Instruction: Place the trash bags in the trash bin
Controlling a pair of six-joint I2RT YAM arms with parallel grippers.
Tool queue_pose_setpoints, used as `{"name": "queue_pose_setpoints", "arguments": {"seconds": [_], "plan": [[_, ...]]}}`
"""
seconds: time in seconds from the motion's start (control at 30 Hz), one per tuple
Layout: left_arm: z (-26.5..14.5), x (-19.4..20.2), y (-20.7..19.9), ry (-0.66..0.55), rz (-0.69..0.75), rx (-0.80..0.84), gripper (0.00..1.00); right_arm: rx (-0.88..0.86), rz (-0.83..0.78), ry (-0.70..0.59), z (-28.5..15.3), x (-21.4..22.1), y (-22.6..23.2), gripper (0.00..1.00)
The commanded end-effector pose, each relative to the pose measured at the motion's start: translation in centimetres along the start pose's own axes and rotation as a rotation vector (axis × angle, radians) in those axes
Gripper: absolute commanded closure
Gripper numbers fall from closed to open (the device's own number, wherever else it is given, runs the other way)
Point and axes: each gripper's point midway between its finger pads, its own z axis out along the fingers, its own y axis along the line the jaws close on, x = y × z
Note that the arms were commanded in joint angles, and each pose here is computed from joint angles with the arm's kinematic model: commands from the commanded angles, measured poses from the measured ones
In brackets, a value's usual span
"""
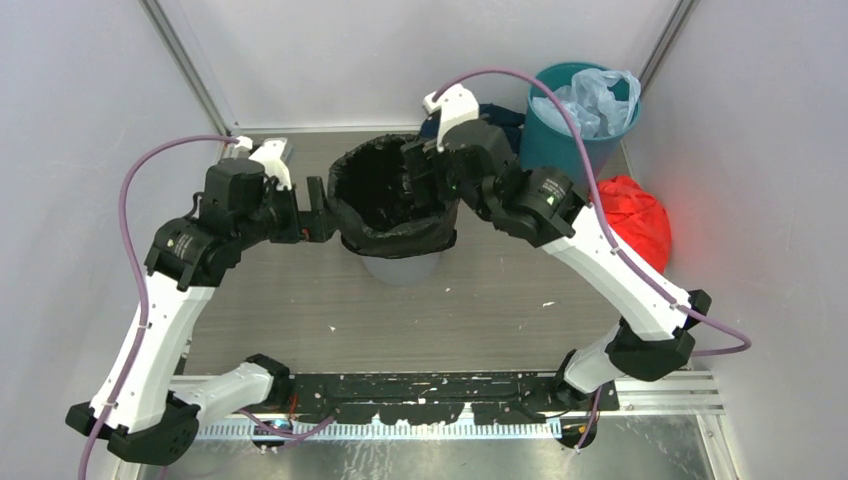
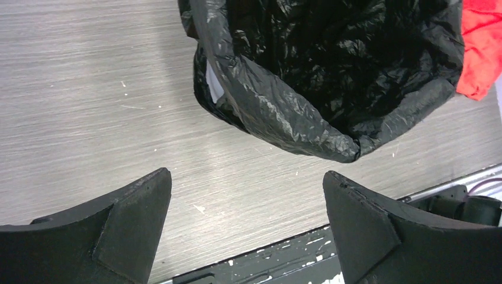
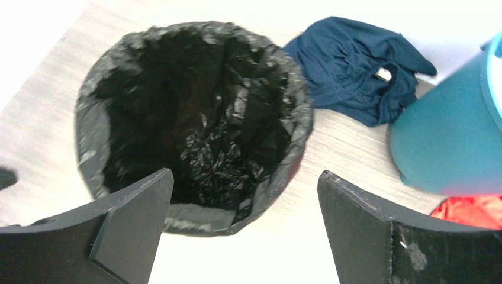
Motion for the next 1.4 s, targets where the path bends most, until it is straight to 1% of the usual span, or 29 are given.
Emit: {"name": "queue_pose_setpoints", "arguments": {"seconds": [0.0, 0.07, 0.17, 0.3, 0.4, 0.5, 0.63, 0.77, 0.97, 1.2, 1.37], "plan": [[0.4, -1.8, 1.2, -0.044, 0.009, -0.063, 0.00, 0.081, 0.181, -0.031, 0.8, -1.0, -3.3, 0.04], [0.6, -2.4, 1.9, -0.058, 0.001, -0.093, 0.00, 0.107, 0.232, -0.020, 1.0, -0.5, -4.9, 0.04], [0.4, -3.3, 3.6, -0.084, -0.022, -0.150, 0.00, 0.178, 0.325, 0.006, 1.2, 1.3, -8.5, 0.05], [1.3, -3.0, 6.7, -0.072, -0.073, -0.225, 0.00, 0.249, 0.409, 0.044, 1.1, 4.1, -11.9, 0.05], [3.2, -1.8, 8.8, -0.051, -0.135, -0.249, 0.00, 0.288, 0.458, 0.076, 1.2, 6.3, -13.8, 0.05], [5.7, -0.8, 9.2, -0.022, -0.176, -0.224, 0.00, 0.297, 0.509, 0.122, 2.0, 8.6, -15.0, 0.05], [9.4, 0.1, 9.5, 0.012, -0.214, -0.188, 0.00, 0.302, 0.554, 0.183, 3.1, 11.7, -15.8, 0.05], [12.4, 1.3, 8.4, 0.077, -0.264, -0.098, 0.03, 0.315, 0.580, 0.241, 3.7, 14.7, -16.2, 0.05], [15.0, 3.0, 8.0, 0.125, -0.306, -0.058, 0.06, 0.308, 0.608, 0.311, 4.1, 18.6, -16.0, 0.05], [17.8, 3.9, 7.5, 0.158, -0.324, -0.039, 0.06, 0.307, 0.617, 0.345, 4.2, 20.7, -15.7, 0.05], [19.5, 3.5, 6.1, 0.162, -0.316, -0.007, 0.07, 0.307, 0.621, 0.356, 4.1, 21.6, -15.6, 0.04]]}}
